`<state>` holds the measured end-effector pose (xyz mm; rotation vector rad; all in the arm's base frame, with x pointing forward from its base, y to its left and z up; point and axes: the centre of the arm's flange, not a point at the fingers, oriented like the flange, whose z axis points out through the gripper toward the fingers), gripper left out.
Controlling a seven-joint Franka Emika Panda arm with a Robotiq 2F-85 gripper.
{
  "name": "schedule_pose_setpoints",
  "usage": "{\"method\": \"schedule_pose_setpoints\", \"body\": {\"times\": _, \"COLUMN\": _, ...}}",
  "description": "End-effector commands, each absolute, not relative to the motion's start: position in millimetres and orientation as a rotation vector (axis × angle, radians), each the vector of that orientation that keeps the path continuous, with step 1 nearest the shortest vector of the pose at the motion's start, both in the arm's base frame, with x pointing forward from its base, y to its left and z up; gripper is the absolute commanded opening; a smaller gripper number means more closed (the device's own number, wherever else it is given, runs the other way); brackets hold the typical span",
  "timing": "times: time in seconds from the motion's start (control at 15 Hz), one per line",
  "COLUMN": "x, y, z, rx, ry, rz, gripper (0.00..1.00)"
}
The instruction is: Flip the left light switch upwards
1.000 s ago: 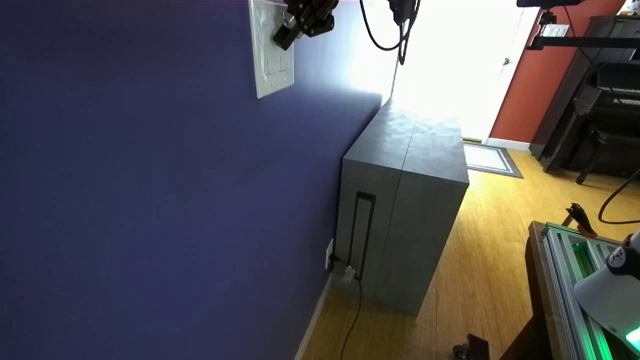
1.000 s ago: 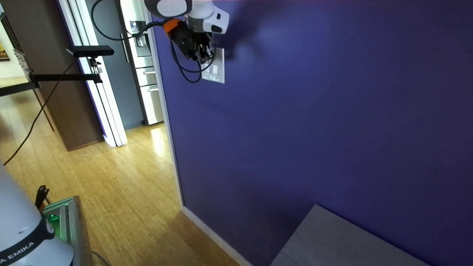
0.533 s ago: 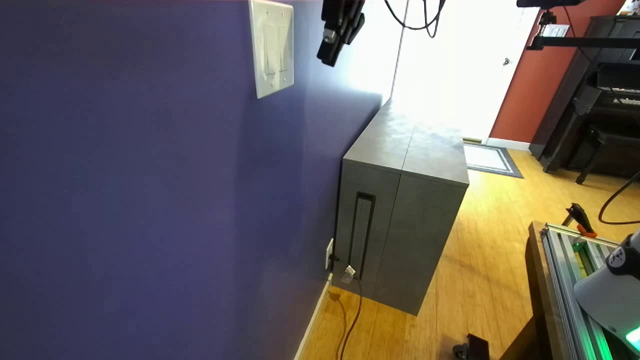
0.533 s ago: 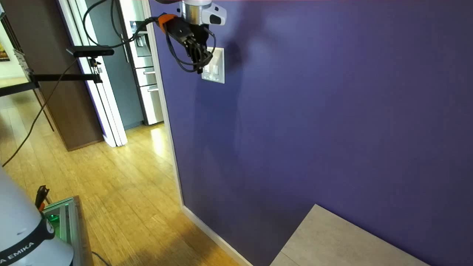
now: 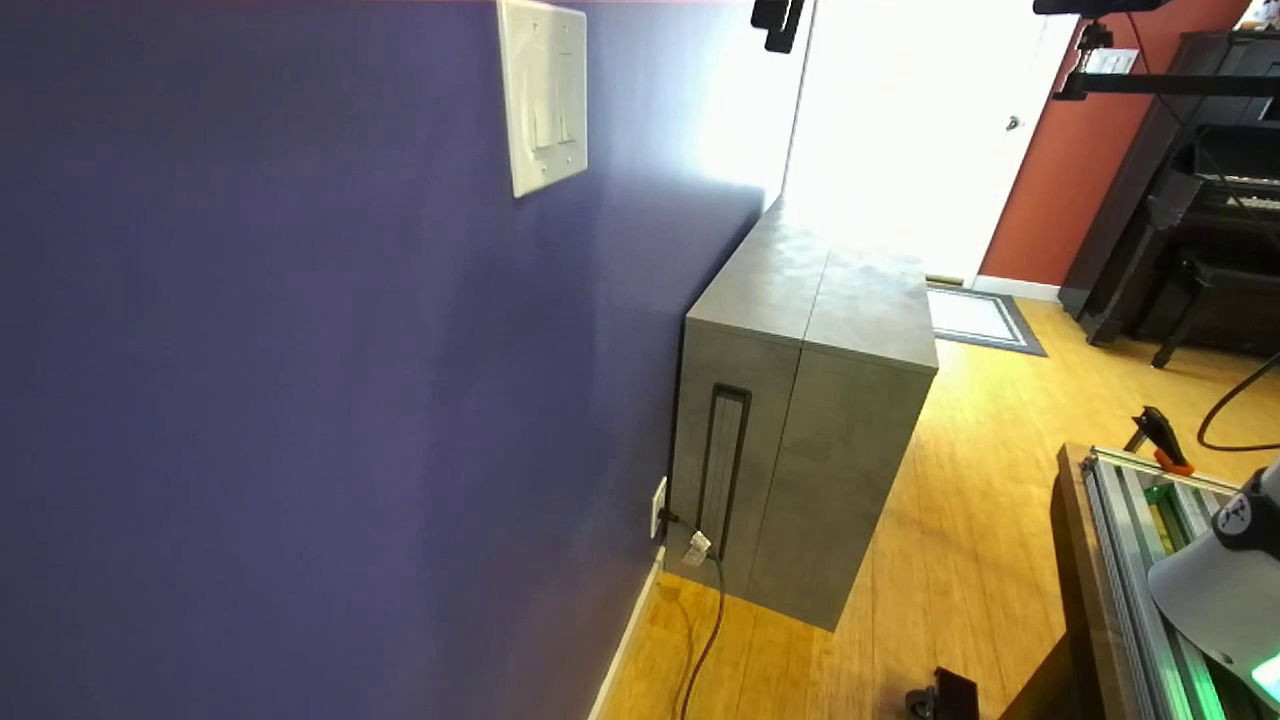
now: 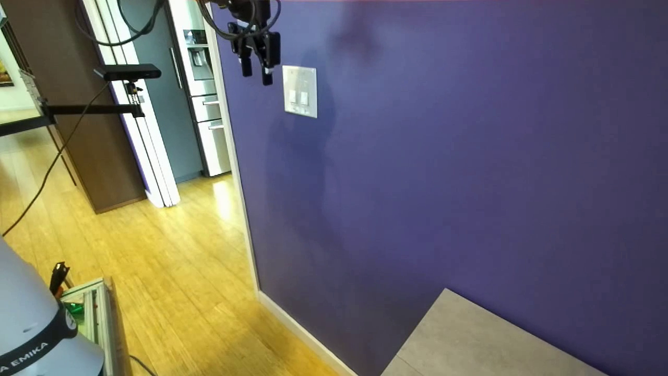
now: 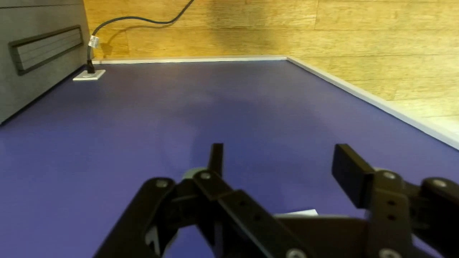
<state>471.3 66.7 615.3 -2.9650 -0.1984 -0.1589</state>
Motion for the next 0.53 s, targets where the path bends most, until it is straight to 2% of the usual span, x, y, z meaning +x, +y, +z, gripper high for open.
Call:
{"method": "schedule_pose_setpoints", "body": {"times": 0.0, "x": 451, "y": 77, "z": 651, "rx": -3.047, "ry": -0.170, "rz": -0.232, "gripper": 1.00}}
{"method": "schedule_pose_setpoints", "body": {"times": 0.2, "x": 440, "y": 83, "z": 667, "rx": -3.094, "ry": -0.157, "rz": -0.363, "gripper": 1.00}}
{"method": "schedule_pose_setpoints", "body": {"times": 0.4, "x": 425, "y": 82, "z": 677, "rx": -3.081, "ry": -0.399, "rz": -0.514, "gripper": 1.00}}
{"method": "schedule_pose_setpoints", "body": {"times": 0.47, "x": 441, "y": 85, "z": 674, "rx": -3.077, "ry": -0.286, "rz": -0.416, "gripper": 1.00}}
